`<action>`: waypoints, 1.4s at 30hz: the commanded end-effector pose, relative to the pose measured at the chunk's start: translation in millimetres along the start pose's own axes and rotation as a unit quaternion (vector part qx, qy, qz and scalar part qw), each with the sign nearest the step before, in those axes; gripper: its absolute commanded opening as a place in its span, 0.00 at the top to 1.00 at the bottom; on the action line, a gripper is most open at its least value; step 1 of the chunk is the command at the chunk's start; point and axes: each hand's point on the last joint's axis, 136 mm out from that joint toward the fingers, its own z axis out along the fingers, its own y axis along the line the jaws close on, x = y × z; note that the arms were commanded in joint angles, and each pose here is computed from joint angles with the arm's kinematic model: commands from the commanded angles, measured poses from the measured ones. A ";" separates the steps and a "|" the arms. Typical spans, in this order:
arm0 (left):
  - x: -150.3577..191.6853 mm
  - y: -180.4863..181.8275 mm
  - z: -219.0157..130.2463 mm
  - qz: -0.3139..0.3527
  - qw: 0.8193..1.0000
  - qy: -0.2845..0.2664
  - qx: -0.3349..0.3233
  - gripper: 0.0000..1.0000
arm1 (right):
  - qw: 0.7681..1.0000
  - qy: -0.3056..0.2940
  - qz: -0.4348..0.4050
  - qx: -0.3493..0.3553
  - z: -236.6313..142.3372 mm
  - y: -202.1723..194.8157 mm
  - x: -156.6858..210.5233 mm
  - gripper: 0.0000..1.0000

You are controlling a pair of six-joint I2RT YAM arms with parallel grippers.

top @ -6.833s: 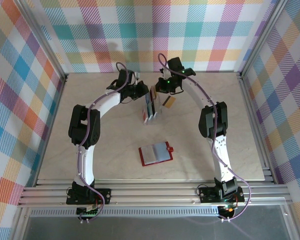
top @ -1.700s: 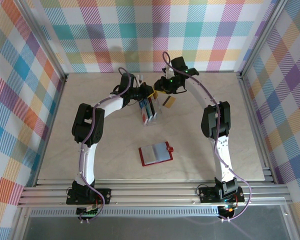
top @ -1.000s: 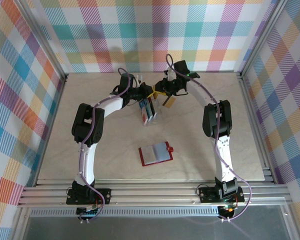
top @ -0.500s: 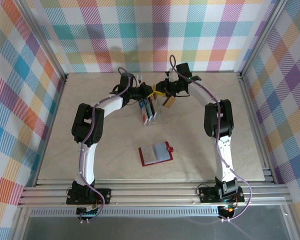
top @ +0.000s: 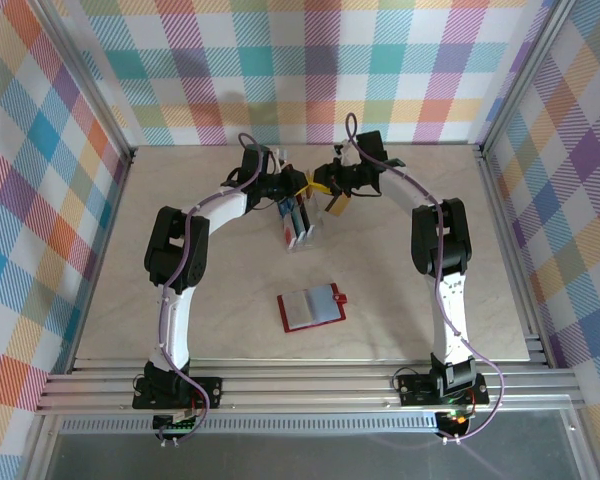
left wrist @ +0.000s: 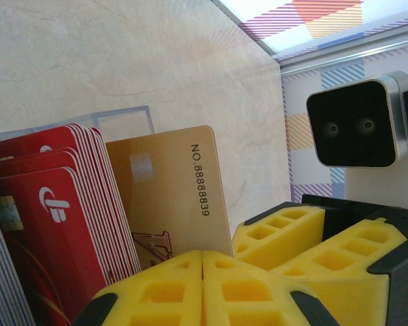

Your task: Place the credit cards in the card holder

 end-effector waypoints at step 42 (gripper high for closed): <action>36.9 43.3 19.5 0.008 0.997 0.028 -0.068 0.91 | 0.994 0.050 -0.021 -0.096 -4.8 80.0 34.3 0.97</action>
